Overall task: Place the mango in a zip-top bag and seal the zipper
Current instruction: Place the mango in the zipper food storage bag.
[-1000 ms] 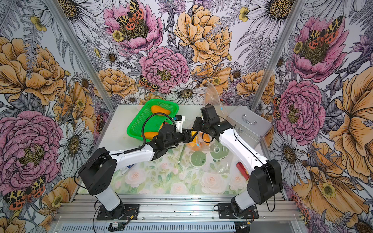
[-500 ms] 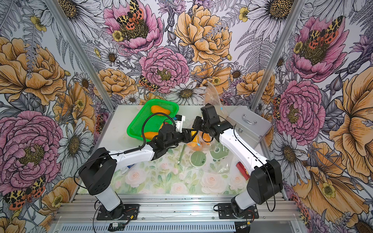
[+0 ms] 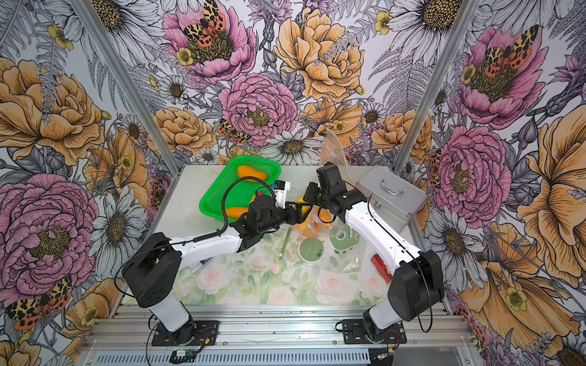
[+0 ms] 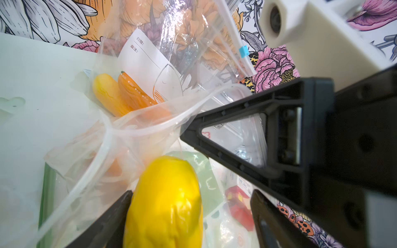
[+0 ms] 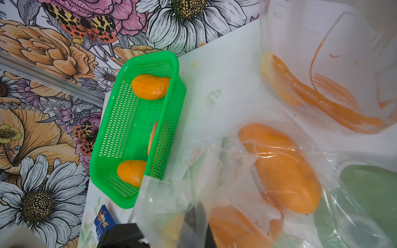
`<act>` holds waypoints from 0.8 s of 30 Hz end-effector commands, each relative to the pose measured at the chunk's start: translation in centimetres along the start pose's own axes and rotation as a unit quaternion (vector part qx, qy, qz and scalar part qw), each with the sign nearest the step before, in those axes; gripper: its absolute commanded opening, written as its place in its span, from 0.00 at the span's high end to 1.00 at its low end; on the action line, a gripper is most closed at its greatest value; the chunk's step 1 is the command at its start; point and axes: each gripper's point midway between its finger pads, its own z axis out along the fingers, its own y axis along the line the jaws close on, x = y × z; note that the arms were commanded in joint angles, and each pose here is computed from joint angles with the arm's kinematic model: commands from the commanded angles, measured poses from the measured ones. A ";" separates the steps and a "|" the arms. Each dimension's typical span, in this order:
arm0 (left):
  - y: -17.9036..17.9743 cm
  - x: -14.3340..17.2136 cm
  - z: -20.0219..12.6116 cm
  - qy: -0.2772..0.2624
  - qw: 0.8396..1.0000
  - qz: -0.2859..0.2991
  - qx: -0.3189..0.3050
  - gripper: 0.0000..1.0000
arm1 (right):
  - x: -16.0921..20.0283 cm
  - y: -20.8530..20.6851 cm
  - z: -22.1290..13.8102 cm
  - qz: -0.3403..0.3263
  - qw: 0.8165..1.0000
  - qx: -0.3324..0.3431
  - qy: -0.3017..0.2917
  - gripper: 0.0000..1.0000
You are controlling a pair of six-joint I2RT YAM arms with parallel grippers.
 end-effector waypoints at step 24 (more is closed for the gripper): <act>-5.5 -10.1 -3.5 -0.070 0.995 0.078 0.001 0.01 | -1.7 0.7 -1.3 0.027 0.999 -0.017 -0.040 1.00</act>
